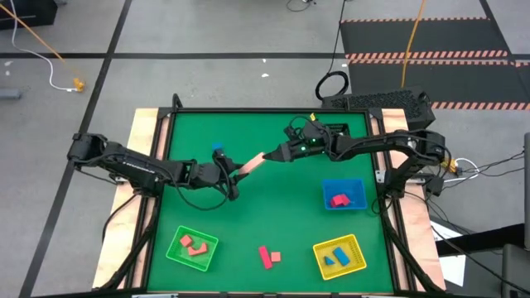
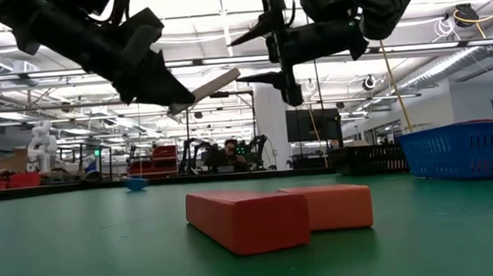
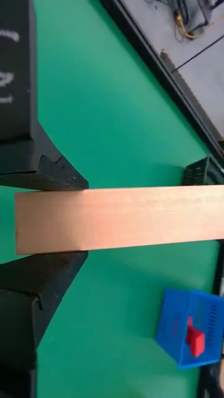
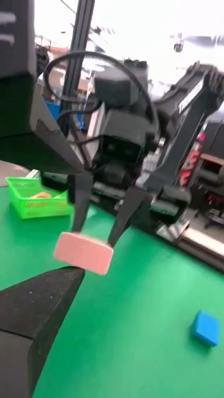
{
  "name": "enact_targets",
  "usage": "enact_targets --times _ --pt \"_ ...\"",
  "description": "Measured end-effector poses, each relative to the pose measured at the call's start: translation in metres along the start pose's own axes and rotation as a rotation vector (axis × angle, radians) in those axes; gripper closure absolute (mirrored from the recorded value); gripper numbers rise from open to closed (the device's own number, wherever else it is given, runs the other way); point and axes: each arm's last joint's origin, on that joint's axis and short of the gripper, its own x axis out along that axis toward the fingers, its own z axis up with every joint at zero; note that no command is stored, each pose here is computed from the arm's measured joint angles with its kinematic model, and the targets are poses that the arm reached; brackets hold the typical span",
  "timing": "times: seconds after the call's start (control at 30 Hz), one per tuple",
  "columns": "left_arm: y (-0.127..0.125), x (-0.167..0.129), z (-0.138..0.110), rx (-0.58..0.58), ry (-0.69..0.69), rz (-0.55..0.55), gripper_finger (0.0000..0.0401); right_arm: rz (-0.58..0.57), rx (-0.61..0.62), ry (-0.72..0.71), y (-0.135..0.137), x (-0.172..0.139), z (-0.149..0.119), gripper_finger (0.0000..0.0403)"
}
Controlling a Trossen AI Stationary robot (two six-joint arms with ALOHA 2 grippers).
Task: Sort & place blocks by color
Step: Put the brown block into the black bin
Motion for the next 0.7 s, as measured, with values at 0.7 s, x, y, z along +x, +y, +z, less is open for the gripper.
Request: enact_targets --times 0.7 --pt "0.0 0.005 -0.002 0.105 0.0 0.03 0.0269 -0.052 0.019 0.01 -0.027 0.032 0.0 0.0234"
